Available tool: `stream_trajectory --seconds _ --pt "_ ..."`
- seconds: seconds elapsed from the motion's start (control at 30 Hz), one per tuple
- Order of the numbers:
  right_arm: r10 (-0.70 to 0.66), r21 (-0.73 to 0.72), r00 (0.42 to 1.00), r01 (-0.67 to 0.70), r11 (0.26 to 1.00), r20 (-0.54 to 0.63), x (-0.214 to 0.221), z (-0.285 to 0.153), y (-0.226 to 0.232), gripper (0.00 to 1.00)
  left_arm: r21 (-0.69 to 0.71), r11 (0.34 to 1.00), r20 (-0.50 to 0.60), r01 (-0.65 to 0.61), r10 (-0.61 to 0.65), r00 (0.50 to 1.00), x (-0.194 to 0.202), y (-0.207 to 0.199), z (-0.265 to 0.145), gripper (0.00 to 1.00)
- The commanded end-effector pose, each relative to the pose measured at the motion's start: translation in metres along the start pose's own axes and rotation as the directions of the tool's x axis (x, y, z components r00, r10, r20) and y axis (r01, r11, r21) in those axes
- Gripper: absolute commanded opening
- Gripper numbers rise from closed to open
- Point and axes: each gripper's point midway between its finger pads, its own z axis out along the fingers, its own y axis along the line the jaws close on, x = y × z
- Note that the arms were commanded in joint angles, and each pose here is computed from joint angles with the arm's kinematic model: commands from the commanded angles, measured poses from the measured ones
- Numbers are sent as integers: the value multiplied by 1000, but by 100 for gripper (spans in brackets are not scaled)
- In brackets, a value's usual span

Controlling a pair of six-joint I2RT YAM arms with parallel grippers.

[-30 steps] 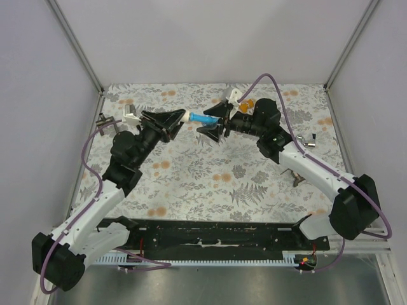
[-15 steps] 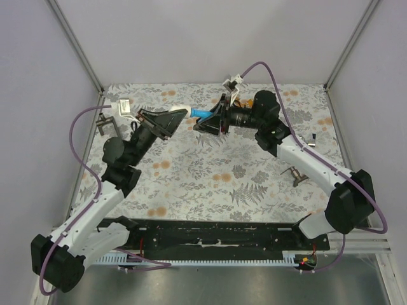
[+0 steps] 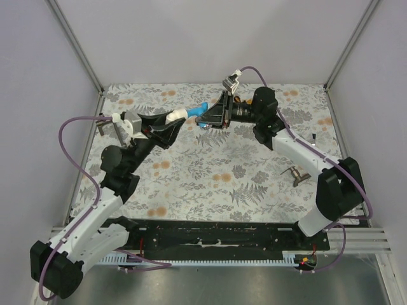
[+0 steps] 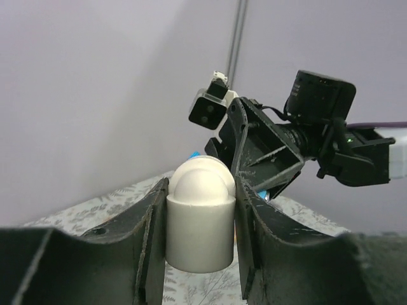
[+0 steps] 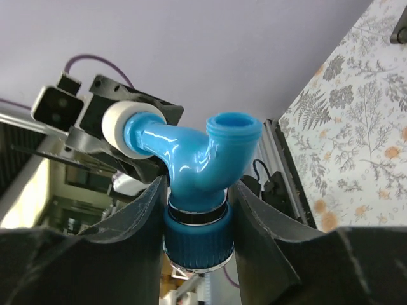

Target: Install the water faucets

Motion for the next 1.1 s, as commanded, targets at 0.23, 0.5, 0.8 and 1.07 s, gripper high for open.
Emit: stream_trajectory --seconds 0.23,0.5,0.8,1.07 --pt "30 61 997 -35 998 70 -26 -4 -4 61 -349 937 -120 -13 -31 992 12 53 -30 2" --pt "-103 79 993 98 992 61 -36 -14 3 74 -461 887 -175 12 -105 979 7 60 -49 2" --pt "-660 258 751 638 726 -2 -25 -49 -16 81 -697 679 -223 233 -514 828 31 62 -48 2" --pt "-863 267 502 842 469 -66 24 -35 -8 66 -754 564 -192 337 -680 708 51 53 -38 2"
